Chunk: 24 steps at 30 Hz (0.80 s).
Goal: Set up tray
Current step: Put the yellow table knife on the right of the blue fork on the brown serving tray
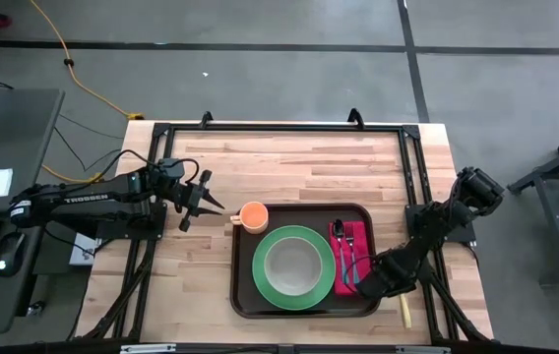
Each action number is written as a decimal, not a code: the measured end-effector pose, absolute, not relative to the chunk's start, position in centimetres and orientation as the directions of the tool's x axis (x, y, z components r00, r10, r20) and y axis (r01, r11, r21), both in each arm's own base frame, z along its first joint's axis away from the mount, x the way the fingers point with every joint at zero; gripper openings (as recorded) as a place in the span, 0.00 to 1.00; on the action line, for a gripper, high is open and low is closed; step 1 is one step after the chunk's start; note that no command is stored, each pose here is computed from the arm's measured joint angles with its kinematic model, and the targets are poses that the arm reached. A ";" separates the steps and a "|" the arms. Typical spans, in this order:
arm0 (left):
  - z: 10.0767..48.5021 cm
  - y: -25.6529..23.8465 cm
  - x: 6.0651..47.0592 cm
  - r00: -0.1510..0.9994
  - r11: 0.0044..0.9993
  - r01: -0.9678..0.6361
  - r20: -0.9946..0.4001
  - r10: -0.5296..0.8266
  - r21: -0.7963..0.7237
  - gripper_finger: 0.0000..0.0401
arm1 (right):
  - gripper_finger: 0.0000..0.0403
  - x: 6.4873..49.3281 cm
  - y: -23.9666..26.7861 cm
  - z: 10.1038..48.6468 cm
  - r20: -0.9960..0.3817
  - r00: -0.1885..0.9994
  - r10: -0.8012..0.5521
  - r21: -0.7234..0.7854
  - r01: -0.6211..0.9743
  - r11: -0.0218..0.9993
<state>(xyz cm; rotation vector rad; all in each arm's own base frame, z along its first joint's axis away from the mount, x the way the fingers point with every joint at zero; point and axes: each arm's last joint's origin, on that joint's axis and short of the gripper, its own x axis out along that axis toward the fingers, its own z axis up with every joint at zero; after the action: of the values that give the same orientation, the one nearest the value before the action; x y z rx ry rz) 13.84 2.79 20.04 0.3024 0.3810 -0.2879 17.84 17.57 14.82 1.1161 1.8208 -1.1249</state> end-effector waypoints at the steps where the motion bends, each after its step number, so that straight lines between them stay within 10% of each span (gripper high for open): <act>1: 20.0 2.8 13.8 0.889 0.915 0.329 -0.403 -0.217 0.233 0.28 | 0.17 17.8 17.6 14.8 -0.878 -0.374 0.298 -0.307 0.918 0.250; 24: 20.1 2.8 13.8 0.889 0.918 0.326 -0.403 -0.216 0.226 0.28 | 0.17 15.9 16.5 17.9 -0.911 -0.334 0.243 -0.271 0.927 0.261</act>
<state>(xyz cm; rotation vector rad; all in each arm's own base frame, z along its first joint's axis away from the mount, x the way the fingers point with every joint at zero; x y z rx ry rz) 13.85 2.79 20.07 0.2941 0.3812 -0.2857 15.90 16.53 17.93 1.0752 1.7535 -1.1078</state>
